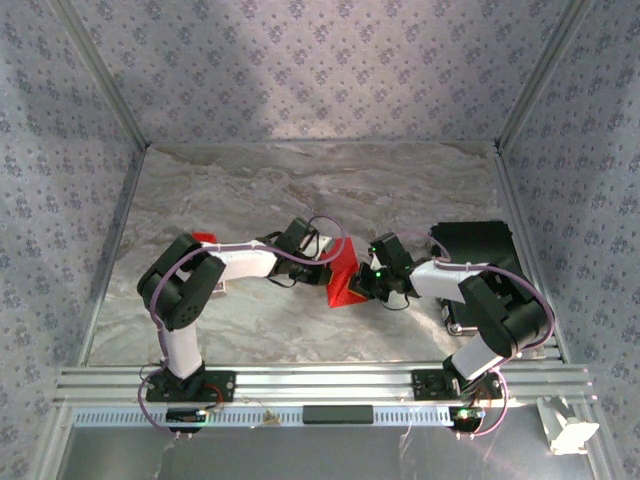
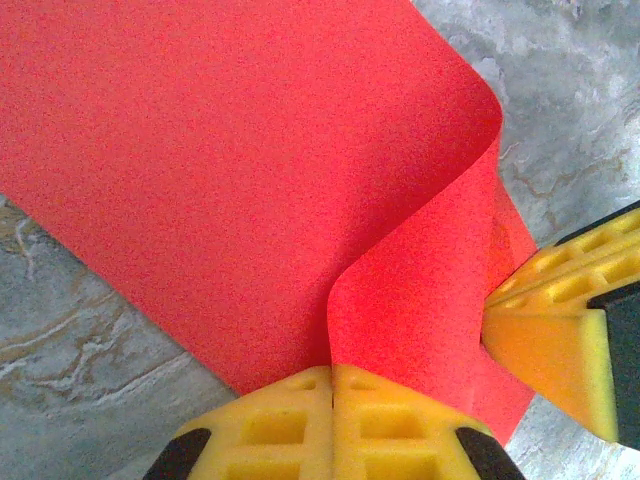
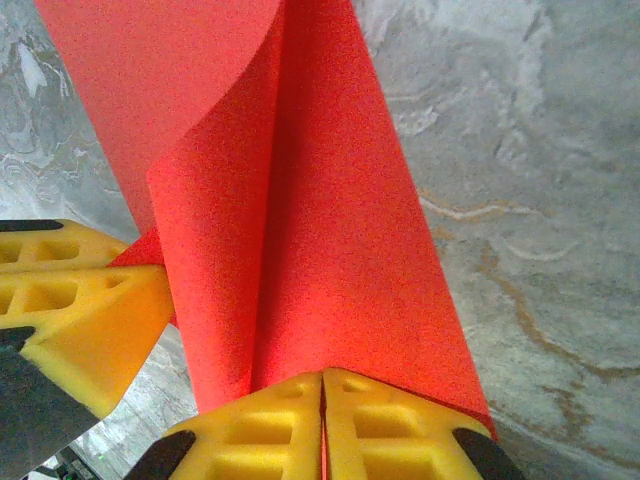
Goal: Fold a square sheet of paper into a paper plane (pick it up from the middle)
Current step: Fold the triangle a second time at the center of the table.
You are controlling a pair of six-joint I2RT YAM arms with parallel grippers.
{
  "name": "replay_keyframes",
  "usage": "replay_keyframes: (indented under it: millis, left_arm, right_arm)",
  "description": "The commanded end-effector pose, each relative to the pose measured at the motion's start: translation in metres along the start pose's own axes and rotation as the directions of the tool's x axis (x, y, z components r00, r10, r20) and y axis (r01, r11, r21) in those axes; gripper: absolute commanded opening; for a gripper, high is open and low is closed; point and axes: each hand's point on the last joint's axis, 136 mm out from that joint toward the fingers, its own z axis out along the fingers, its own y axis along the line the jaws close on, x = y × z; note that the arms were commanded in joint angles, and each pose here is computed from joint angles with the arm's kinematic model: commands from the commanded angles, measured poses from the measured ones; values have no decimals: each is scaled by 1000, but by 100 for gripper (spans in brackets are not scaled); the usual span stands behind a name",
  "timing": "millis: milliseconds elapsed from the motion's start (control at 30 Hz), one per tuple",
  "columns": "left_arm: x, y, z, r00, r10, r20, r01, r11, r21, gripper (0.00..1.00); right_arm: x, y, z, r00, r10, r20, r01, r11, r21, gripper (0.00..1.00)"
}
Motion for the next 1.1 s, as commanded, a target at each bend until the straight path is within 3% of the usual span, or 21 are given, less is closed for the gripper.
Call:
replay_keyframes:
  millis: [0,1067]
  left_arm:
    - [-16,-4,-4,999,32,42,-32,999,4,0]
    - [-17,-2,-2,999,36,34,-36,999,-8,0]
  right_arm:
    - [7,-23,3,999,35,-23,-33,996,77,10]
    - [6,-23,2,999,36,-23,-34,997,75,10]
